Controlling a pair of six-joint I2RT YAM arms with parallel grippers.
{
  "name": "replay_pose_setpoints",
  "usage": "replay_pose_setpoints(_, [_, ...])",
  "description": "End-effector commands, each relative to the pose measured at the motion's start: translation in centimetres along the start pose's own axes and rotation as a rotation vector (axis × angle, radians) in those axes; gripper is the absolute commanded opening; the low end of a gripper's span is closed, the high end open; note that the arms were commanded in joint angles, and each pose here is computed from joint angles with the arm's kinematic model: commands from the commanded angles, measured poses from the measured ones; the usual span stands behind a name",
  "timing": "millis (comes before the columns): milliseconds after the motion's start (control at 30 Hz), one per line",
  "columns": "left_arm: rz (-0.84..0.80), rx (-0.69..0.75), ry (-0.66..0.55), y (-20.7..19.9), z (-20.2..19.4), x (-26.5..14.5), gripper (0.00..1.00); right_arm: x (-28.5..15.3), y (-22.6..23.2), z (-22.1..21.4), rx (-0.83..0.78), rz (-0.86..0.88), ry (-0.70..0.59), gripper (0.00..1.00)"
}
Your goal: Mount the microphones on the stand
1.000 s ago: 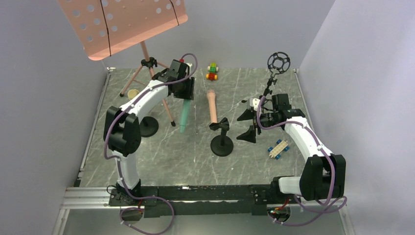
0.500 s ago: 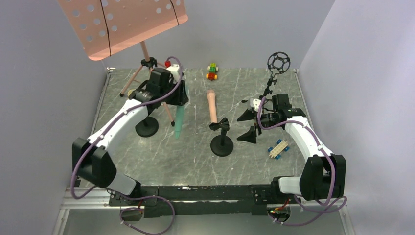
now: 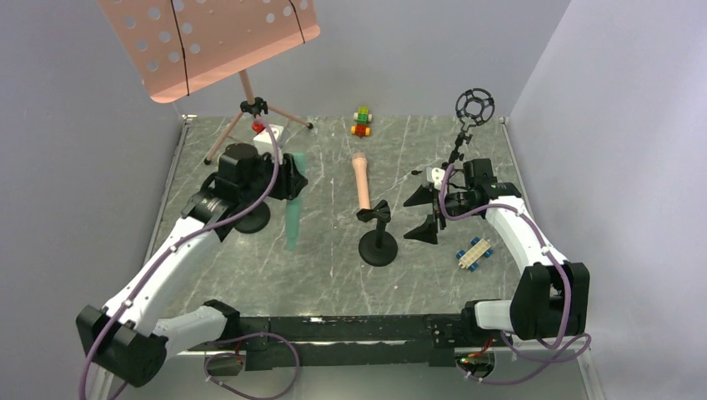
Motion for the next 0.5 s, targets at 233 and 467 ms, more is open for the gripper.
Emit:
replay_pose_setpoints(233, [-0.119,0.075,-0.198,-1.0,-0.7,-4.4,0.07,-0.9,-0.2,3.1,-0.074,0.022,0.0,1.0])
replay_pose_setpoints(467, [-0.166,0.097,-0.235,-1.2,-2.1,-5.9,0.07,-0.9,0.4,3.9,-0.089,0.022,0.061,1.0])
Point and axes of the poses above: each gripper's point midway between its finger pads, its own x axis out along the fingers, its own y axis along the line the jaws close on, z = x × y, the point moved 9 cm from there along -x, back along the fingers, and after that the axes turned 1 degree about x, right-handed, at the moved point
